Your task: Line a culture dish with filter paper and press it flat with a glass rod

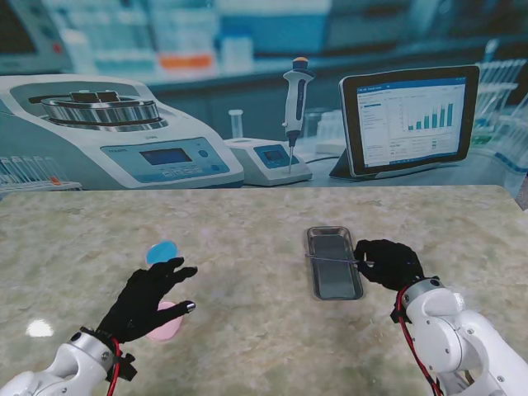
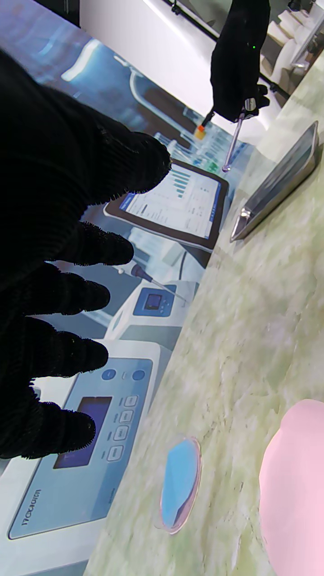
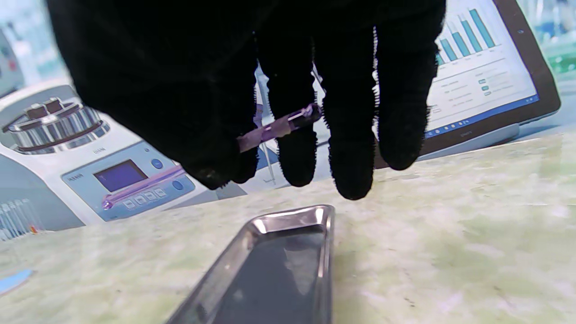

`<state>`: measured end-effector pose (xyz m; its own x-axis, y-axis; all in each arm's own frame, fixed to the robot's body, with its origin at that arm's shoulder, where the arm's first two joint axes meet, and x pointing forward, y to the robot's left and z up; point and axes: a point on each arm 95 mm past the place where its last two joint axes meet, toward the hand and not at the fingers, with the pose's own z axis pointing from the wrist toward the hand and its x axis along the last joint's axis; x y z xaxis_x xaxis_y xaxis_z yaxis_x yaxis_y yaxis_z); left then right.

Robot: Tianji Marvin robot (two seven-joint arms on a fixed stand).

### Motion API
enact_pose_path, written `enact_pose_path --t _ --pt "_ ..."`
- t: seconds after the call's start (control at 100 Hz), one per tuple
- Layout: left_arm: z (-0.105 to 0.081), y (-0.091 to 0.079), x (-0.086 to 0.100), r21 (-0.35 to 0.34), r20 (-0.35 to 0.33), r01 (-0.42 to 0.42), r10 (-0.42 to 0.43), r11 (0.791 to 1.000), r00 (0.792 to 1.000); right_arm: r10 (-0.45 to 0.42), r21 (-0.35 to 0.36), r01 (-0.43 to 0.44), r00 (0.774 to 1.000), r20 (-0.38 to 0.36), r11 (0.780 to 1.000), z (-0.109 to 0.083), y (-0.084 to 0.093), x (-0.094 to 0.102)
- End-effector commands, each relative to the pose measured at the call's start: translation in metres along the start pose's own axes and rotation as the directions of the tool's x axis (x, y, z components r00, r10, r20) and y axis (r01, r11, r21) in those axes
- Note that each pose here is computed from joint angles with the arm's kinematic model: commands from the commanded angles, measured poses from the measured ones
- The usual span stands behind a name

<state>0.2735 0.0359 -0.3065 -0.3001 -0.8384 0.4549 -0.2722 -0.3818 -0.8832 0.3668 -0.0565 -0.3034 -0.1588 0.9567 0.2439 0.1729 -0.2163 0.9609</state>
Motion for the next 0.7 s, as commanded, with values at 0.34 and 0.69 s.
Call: enact_pose_path --t 0.34,0.69 --pt "0.009 -0.001 0.000 -0.014 -0.047 0.104 -0.104 0.995 0.993 0.088 -0.021 -0.091 0.988 -0.128 0.996 -0.022 0.004 0.037" --pt "0.016 -0.007 0.004 -0.085 -0.102 0.261 -0.269 0.962 0.958 0.108 -0.011 -0.113 0.969 -0.221 0.994 -0.034 0.004 0.062"
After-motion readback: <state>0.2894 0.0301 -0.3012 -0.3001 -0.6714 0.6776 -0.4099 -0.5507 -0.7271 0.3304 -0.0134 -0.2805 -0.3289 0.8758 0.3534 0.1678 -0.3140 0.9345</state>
